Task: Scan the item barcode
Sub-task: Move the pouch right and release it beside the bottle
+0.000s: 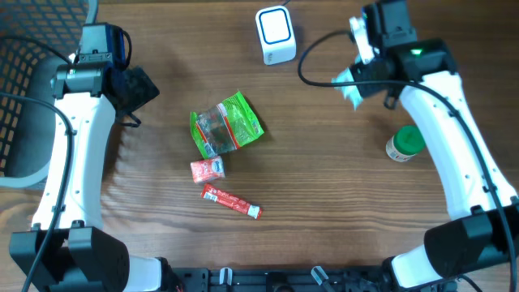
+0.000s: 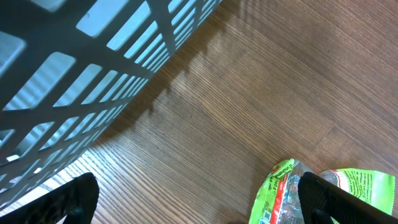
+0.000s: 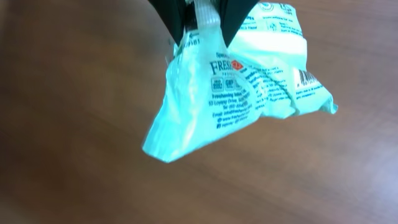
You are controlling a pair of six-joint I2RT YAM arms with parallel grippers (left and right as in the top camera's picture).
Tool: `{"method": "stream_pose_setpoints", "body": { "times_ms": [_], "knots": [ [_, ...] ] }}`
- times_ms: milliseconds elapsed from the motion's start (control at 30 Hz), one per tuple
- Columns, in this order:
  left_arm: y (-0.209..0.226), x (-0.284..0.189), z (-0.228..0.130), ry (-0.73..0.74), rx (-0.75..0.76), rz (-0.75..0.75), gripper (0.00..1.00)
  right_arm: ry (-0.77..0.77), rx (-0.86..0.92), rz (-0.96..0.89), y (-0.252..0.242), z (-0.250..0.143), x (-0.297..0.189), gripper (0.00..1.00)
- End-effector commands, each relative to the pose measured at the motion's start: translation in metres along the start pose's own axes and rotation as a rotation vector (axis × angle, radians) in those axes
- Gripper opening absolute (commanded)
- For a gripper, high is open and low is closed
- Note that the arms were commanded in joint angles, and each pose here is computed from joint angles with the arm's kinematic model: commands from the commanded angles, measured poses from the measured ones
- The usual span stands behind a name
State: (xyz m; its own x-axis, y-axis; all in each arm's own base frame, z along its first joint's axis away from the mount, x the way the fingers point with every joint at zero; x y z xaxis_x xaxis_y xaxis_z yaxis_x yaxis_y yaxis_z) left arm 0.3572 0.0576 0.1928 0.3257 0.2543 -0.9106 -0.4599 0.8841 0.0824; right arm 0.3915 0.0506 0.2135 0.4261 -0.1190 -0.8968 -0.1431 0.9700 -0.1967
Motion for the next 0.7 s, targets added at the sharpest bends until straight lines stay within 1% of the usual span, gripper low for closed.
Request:
{"method": "stream_pose_setpoints", "body": {
  "times_ms": [0,100,233,267,300,333,367,433,467,500,533,567,600,633,667],
  "knots": [
    [0.004,-0.004,0.005,-0.019,-0.007,0.006,1.0,0.176,0.043,0.187,0.022,-0.048,0.034,0.04],
    [0.004,-0.004,0.005,-0.019,-0.007,0.006,1.0,0.211,0.009,0.186,0.025,-0.079,0.078,0.04],
    [0.004,-0.004,0.005,-0.019,-0.007,0.006,1.0,0.162,0.008,0.079,0.016,-0.091,0.114,0.05],
    [0.004,-0.004,0.005,-0.019,-0.007,0.006,1.0,0.16,0.008,0.073,0.015,-0.093,0.116,0.21],
    [0.004,-0.004,0.005,-0.019,-0.007,0.006,1.0,0.165,0.006,0.074,0.016,-0.096,0.119,0.76],
    [0.004,-0.004,0.005,-0.019,-0.007,0.006,1.0,0.162,0.007,0.073,0.016,-0.096,0.119,0.85],
    [0.004,-0.004,0.005,-0.019,-0.007,0.006,1.0,0.143,0.01,0.072,0.016,-0.091,0.12,0.91],
    [0.004,-0.004,0.005,-0.019,-0.007,0.006,1.0,0.089,0.071,0.071,0.015,-0.073,0.115,0.91],
    [0.004,-0.004,0.005,-0.019,-0.006,0.006,1.0,0.055,0.163,0.092,0.017,-0.059,0.11,0.89],
    [0.004,-0.004,0.005,-0.019,-0.007,0.006,1.0,0.038,0.214,0.145,0.024,-0.051,0.105,0.86],
    [0.004,-0.004,0.005,-0.019,-0.007,0.006,1.0,0.026,0.254,0.23,0.037,-0.044,0.101,0.79],
    [0.004,-0.004,0.005,-0.019,-0.007,0.006,1.0,0.023,0.306,0.378,0.059,-0.037,0.094,0.68],
    [0.004,-0.004,0.005,-0.019,-0.007,0.006,1.0,0.04,0.377,0.482,0.076,-0.034,0.089,0.42],
    [0.004,-0.004,0.005,-0.019,-0.006,0.006,1.0,0.061,0.454,0.497,0.081,-0.036,0.09,0.38],
    [0.004,-0.004,0.005,-0.019,-0.007,0.006,1.0,0.07,0.506,0.491,0.083,-0.037,0.094,0.31]
  ]
}}
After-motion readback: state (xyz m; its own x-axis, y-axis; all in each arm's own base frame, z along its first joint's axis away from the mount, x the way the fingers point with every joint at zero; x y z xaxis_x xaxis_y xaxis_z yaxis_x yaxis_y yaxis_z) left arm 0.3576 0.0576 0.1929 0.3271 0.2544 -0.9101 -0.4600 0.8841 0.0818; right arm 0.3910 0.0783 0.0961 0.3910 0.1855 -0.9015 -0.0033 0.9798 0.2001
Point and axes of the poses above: each gripper's point midway between its finger pads, its own x axis out along the fingers, its own y axis along the line the jaws close on, z = x × y, the point moved 1 cm from there along -x, back along the fingers, and after that the axes turned 12 degrees about x, right-handed, at the moved point
